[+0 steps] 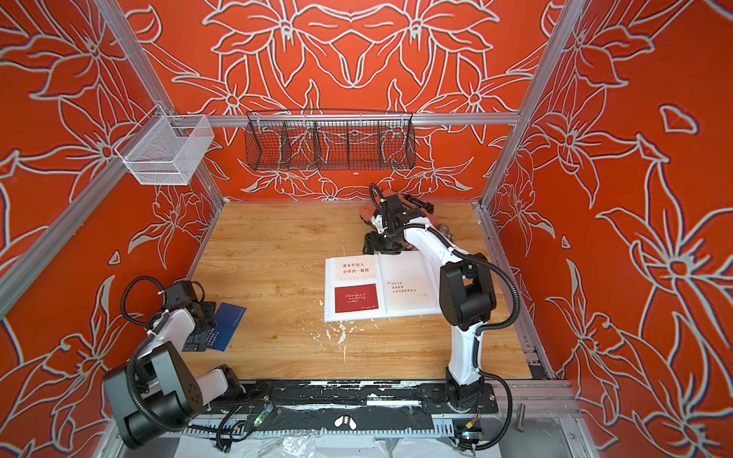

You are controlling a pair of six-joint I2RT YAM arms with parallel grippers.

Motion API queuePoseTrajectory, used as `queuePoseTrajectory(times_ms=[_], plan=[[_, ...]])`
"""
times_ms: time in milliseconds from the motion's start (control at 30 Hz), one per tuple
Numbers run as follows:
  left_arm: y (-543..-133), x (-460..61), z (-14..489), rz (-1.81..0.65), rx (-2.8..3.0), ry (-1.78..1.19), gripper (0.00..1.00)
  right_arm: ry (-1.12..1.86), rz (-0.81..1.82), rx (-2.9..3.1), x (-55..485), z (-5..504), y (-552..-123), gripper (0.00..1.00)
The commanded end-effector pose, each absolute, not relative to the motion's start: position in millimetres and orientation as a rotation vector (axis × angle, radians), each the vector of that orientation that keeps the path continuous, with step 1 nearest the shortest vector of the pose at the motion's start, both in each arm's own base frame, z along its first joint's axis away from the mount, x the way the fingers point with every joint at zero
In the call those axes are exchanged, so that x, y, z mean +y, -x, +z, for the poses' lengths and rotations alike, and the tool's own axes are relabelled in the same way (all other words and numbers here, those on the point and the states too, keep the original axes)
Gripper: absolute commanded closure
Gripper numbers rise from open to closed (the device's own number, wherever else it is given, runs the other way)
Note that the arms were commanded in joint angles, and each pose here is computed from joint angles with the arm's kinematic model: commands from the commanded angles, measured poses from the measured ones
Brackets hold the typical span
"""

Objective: Place the photos into the photo albums
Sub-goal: Move the photo to the center of the board.

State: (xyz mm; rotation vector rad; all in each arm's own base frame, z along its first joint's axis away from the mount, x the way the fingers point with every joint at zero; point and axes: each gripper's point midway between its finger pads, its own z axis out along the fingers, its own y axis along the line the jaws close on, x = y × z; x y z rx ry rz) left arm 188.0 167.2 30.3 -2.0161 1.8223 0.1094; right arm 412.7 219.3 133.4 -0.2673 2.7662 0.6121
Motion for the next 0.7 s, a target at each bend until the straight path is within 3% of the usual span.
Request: queuePoseTrajectory(times_ms=[0,667], plan=[[-202.4,147.9,11.6,-0.064,1.955,1.984,0.03,0.255,0.586,2.747,218.5,150.3,-414.8,0.28],[-249.9,80.3,-6.4,-0.499,2.287,1.823,0.01,0.244,0.59,2.757,228.2,148.3,-421.4,0.28]])
